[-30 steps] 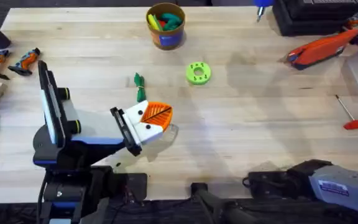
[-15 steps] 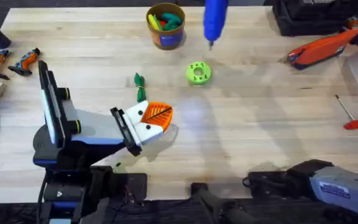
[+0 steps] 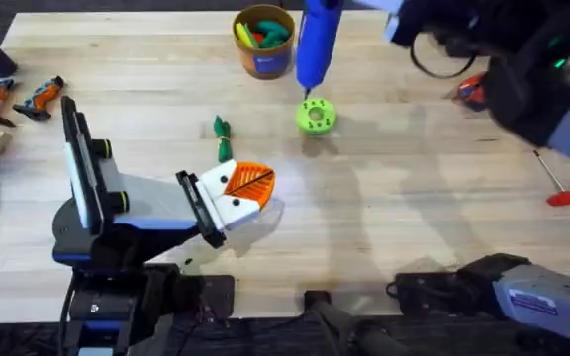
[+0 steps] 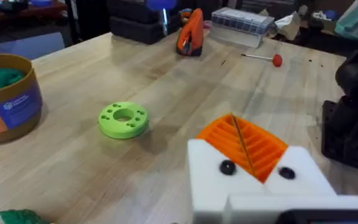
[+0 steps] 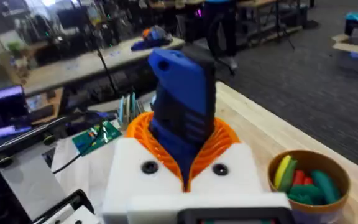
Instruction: Pick up the gripper from the table and insert it into the empty holder that is missing its gripper. Then pick up a screw, insert it into the mounting hole, and use the screwdriver to tighten it. Finally, clean up the table by picking up the vegetable and placing it into the bucket.
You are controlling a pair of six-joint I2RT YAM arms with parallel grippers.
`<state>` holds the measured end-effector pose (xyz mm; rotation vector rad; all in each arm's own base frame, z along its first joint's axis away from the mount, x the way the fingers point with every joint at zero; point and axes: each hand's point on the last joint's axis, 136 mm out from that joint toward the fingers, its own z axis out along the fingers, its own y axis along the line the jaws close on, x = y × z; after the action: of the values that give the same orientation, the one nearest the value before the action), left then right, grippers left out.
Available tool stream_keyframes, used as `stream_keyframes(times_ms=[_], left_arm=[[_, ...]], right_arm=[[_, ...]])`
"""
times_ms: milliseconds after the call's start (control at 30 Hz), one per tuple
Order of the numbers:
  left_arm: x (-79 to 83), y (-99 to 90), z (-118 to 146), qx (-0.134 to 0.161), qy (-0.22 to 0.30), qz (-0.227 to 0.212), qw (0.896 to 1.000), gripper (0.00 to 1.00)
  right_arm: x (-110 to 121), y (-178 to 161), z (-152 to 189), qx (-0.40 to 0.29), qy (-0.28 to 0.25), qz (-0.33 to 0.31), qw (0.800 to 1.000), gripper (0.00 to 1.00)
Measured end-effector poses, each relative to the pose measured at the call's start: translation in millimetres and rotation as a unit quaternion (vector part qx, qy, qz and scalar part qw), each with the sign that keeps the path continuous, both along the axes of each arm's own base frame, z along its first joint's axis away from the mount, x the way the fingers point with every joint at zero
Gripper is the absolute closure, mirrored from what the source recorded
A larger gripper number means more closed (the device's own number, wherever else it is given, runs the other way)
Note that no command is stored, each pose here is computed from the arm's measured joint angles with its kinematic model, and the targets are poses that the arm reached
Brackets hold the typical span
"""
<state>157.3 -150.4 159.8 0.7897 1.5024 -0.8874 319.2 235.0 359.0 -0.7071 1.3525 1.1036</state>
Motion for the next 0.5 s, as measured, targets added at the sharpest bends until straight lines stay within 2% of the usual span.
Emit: stream_keyframes(times_ms=[167, 500], left_arm=[[0.0, 0.0, 0, 0.000, 0.000, 0.000, 1.000, 0.985], [0.0, 0.0, 0, 0.000, 0.000, 0.000, 1.000, 0.985]], right_arm=[[-16, 12, -5, 0.017, -0.006, 0.030, 0.999, 0.976], [-71, 52, 23, 0.048, -0.078, 0.119, 0.989, 0.976]])
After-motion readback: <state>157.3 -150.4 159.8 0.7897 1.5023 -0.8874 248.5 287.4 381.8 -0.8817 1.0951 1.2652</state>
